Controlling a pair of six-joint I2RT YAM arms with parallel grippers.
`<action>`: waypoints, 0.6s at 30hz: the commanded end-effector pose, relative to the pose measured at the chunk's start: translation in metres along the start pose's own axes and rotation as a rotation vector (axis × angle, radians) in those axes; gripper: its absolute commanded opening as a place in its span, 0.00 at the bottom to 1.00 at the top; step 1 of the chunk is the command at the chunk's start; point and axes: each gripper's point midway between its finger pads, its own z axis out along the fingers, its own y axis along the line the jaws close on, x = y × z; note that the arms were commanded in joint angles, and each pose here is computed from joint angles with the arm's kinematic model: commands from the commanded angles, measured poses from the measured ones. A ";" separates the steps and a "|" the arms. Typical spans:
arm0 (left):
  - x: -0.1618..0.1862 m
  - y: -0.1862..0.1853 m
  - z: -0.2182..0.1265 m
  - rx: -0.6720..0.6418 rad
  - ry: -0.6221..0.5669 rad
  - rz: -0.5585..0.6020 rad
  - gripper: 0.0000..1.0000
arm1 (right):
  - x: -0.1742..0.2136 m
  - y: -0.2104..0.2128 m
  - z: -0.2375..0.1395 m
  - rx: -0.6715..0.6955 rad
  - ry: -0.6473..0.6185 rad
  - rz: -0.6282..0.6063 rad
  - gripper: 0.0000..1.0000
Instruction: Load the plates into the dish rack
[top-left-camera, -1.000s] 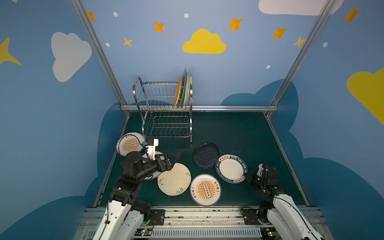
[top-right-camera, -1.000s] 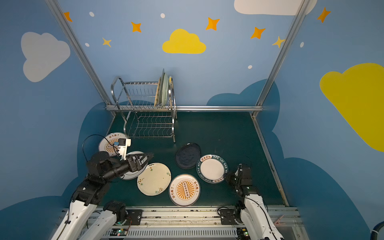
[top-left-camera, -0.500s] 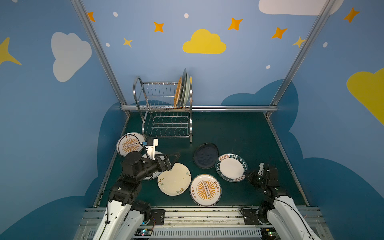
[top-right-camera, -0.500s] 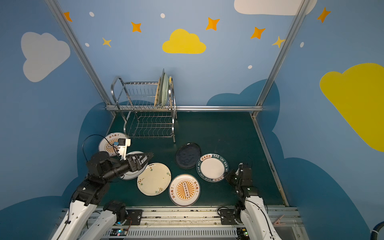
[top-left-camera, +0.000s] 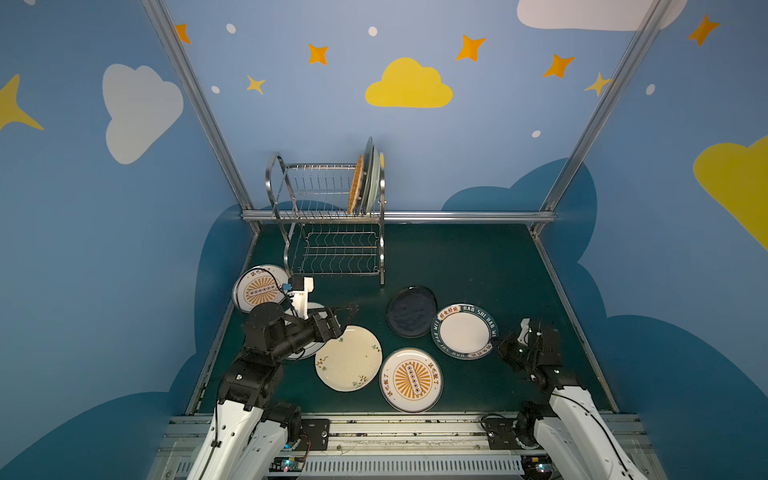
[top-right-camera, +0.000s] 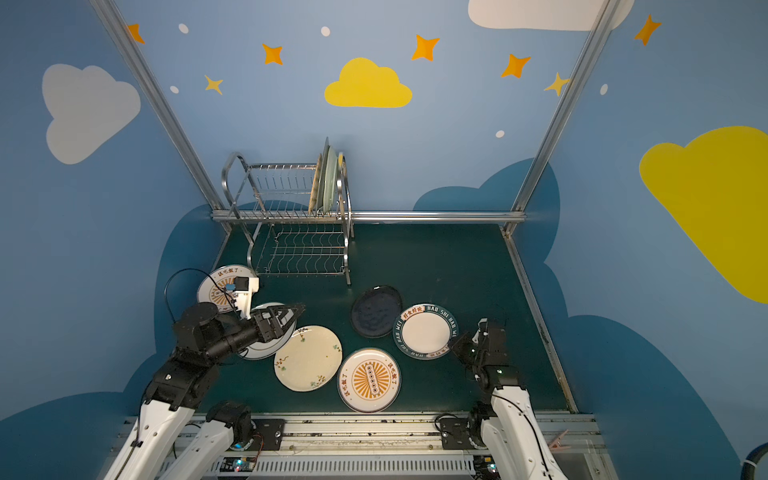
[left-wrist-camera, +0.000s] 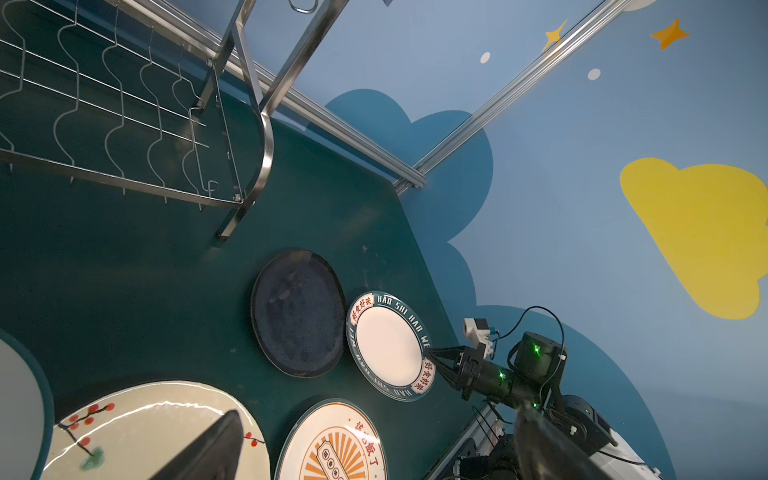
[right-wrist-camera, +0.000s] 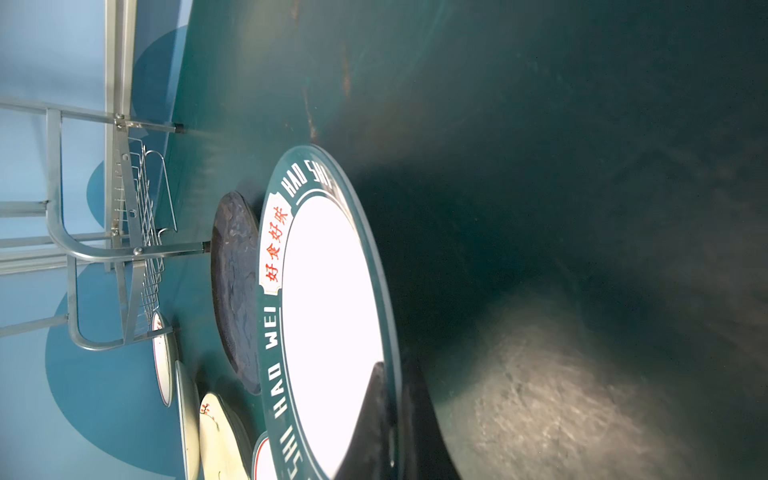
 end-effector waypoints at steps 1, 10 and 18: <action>0.001 0.009 0.001 -0.033 -0.005 -0.001 1.00 | -0.020 0.033 -0.011 -0.079 -0.043 -0.052 0.00; -0.004 0.020 0.001 -0.058 -0.044 0.034 1.00 | -0.040 0.074 -0.018 -0.172 -0.048 -0.112 0.00; -0.008 0.027 -0.003 -0.080 -0.102 0.076 1.00 | -0.054 0.116 -0.004 -0.273 0.037 -0.135 0.00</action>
